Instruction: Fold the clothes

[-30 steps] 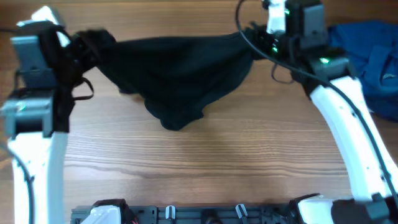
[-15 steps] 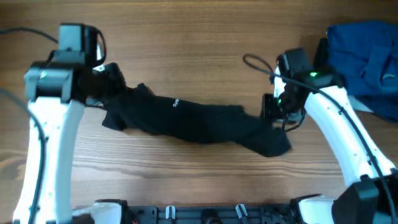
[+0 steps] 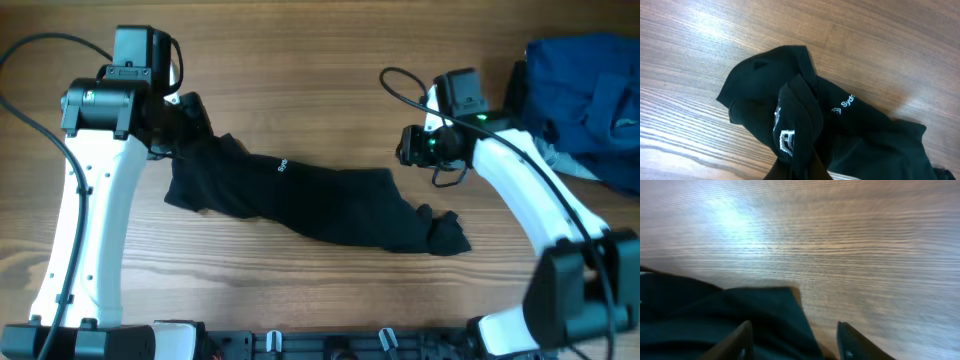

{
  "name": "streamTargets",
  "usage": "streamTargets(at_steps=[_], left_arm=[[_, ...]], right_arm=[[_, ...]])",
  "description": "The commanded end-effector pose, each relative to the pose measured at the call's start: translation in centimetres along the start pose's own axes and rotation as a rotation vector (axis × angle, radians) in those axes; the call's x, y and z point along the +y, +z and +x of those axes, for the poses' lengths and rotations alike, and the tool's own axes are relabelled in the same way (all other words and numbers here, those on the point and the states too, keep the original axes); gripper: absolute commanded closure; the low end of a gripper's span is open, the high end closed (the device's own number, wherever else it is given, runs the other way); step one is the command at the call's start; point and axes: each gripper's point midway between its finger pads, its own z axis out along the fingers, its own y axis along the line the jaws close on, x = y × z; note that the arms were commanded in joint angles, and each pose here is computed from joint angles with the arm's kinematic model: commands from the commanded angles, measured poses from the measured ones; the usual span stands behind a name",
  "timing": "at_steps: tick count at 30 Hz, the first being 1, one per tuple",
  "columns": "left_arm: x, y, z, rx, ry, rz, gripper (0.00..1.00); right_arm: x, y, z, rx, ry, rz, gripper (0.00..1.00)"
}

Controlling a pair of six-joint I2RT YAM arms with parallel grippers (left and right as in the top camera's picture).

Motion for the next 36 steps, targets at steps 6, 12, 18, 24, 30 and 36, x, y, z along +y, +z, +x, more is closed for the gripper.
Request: streamTargets(at_steps=[6,12,18,24,30,36], left_arm=[[-0.2,-0.3,-0.3,-0.022,0.024,0.007,0.96],[-0.3,-0.3,-0.3,-0.022,0.024,0.007,0.96],[-0.3,-0.3,-0.3,-0.022,0.024,0.007,0.96],[-0.1,-0.3,-1.3,-0.064,0.024,-0.008,0.96],[-0.9,-1.5,-4.2,-0.192,0.021,0.017,0.96],[-1.7,-5.5,-7.1,-0.344,0.046,0.047,0.96]], right_arm=[[1.2,6.0,1.4,0.135,-0.046,-0.079,0.50],[1.7,9.0,2.9,0.197,-0.073,-0.064,0.50],[1.8,9.8,3.5,0.220,-0.068,-0.057,0.96],[2.5,5.2,-1.3,0.075,-0.054,-0.088,0.95],[2.3,-7.3,-8.7,-0.215,-0.106,-0.072,0.96],[1.4,-15.0,-10.2,-0.376,-0.129,-0.011,0.96]])
